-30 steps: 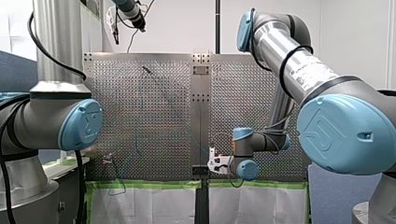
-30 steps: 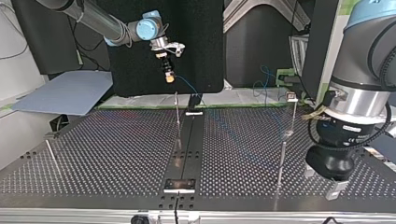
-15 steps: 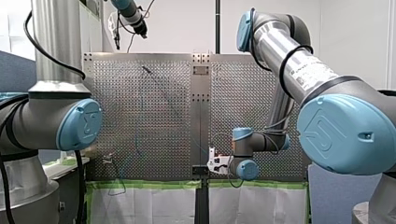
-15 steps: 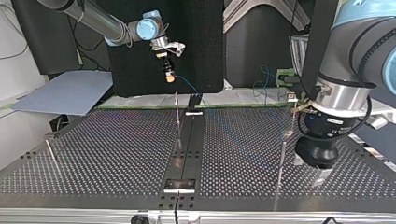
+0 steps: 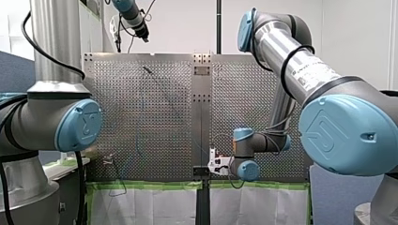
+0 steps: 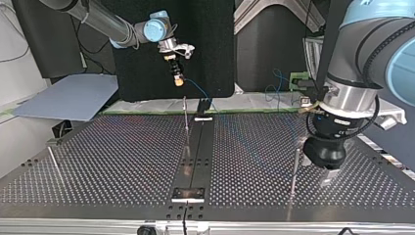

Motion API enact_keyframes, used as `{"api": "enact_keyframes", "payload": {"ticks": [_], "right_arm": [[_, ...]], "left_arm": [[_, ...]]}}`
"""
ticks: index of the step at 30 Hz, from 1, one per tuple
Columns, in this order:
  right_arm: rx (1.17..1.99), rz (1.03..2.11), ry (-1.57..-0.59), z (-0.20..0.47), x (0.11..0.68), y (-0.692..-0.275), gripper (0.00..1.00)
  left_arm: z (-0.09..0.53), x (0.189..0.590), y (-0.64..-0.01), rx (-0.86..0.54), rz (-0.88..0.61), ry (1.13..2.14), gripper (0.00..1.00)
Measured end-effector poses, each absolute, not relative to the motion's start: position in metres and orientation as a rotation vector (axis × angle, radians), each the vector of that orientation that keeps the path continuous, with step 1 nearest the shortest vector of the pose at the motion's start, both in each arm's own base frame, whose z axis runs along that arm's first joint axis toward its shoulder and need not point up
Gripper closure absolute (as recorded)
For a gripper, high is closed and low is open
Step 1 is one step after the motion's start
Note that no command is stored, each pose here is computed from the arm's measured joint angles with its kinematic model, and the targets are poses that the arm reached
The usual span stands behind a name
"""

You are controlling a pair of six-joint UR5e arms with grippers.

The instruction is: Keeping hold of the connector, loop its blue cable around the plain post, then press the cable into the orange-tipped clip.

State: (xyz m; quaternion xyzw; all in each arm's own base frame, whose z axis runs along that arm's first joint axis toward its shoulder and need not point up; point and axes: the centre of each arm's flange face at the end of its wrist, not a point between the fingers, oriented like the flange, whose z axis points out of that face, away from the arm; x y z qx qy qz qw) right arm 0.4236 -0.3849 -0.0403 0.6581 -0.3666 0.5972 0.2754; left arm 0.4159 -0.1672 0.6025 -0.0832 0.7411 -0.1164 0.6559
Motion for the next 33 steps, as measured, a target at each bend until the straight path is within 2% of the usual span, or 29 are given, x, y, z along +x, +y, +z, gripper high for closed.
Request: {"api": "enact_keyframes", "payload": {"ticks": [15, 33], "right_arm": [[1.769, 1.604, -0.985, -0.04, 0.424, -0.385, 1.0], [1.768, 1.604, -0.984, -0.041, 0.424, -0.385, 1.0]], "left_arm": [[0.575, 0.401, -0.17, -0.225, -0.146, 1.793, 0.0], [0.55, 0.429, -0.164, -0.233, -0.078, 1.831, 0.0]]}}
